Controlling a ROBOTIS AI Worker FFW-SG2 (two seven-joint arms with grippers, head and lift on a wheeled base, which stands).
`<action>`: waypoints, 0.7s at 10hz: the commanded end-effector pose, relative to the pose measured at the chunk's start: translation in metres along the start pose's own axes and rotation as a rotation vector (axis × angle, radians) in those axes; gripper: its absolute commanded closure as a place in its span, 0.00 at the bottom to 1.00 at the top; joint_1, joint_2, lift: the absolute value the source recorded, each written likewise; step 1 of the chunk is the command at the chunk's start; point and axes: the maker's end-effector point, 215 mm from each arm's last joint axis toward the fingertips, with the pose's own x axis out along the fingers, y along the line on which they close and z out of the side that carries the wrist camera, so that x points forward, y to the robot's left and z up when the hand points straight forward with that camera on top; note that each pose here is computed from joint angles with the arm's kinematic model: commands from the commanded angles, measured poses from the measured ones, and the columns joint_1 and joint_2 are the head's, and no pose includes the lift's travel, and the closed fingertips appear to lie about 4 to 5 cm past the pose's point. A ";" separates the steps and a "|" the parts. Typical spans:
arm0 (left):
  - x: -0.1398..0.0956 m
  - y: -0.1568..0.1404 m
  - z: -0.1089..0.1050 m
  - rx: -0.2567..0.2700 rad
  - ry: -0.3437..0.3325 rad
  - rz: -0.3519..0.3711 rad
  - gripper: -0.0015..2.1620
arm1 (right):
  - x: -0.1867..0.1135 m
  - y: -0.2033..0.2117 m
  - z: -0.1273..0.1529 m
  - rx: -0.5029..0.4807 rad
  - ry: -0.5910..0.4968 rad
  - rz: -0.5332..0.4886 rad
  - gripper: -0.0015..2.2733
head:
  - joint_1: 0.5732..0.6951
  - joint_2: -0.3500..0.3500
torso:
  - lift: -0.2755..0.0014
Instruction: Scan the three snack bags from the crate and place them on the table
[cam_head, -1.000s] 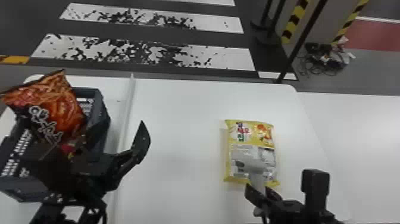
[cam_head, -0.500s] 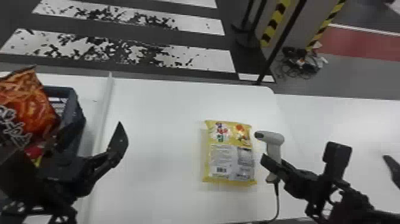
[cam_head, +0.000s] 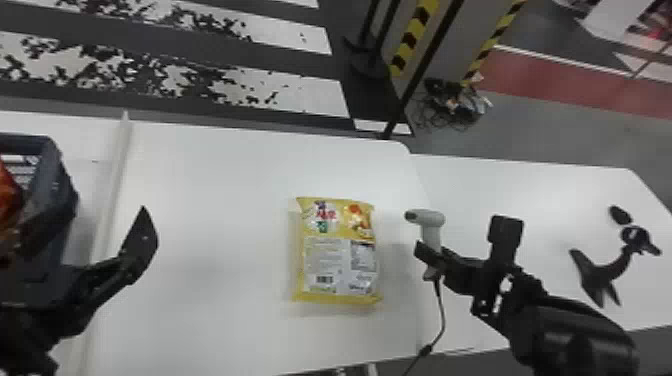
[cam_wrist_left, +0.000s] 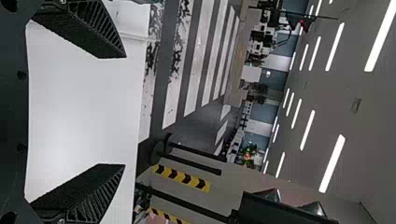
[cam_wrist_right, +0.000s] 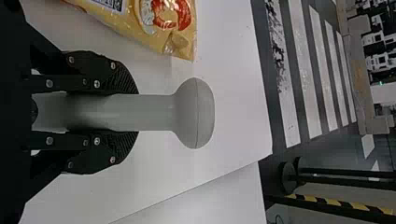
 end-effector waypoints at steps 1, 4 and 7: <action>-0.001 0.005 -0.003 0.006 0.007 0.008 0.01 | 0.020 -0.015 -0.017 -0.030 0.049 -0.016 0.99 | 1.00 0.00 | 0.77; -0.003 0.006 -0.005 0.005 0.010 0.010 0.01 | 0.034 -0.026 -0.029 -0.069 0.085 -0.044 0.67 | 1.00 0.00 | 0.77; -0.001 -0.004 -0.003 0.003 0.005 -0.007 0.01 | 0.003 -0.014 0.006 -0.067 -0.031 -0.011 0.02 | 1.00 0.00 | 0.77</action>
